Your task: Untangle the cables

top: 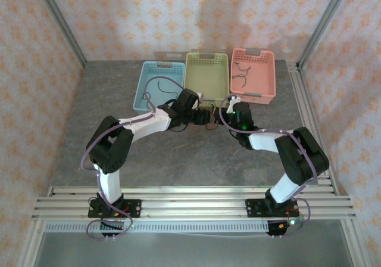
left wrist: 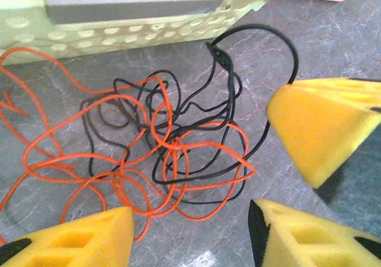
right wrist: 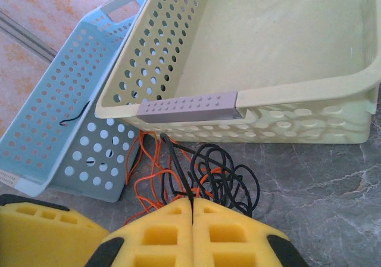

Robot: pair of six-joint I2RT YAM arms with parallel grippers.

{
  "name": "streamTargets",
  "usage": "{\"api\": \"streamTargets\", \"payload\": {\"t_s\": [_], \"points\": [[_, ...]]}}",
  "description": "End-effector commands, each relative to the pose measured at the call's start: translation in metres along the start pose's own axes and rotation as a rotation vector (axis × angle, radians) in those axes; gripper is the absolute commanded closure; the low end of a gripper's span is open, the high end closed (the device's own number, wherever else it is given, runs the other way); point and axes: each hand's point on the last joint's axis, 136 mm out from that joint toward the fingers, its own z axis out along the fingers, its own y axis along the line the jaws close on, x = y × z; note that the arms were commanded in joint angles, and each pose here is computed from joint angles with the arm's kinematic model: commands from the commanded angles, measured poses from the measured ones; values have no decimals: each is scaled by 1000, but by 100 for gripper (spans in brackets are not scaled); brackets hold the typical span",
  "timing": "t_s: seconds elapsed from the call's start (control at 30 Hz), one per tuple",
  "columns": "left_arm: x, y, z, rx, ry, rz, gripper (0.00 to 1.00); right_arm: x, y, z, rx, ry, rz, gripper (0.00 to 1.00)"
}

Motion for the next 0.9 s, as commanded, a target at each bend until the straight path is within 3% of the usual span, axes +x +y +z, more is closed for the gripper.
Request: {"api": "streamTargets", "payload": {"t_s": [0.0, 0.13, 0.37, 0.57, 0.87], "points": [[0, -8, 5, 15, 24, 31, 46, -11, 12, 0, -36, -32, -6, 100], [-1, -10, 4, 20, 25, 34, 49, -10, 12, 0, -35, -33, -8, 100], [7, -5, 15, 1, 59, 37, 62, -10, 13, 1, -36, -30, -8, 100], [8, -6, 18, -2, 71, 39, 54, -10, 13, 1, -36, -29, -8, 100], [12, 1, 24, -43, 101, 35, 58, -10, 12, 1, -32, -31, -8, 100]]}}
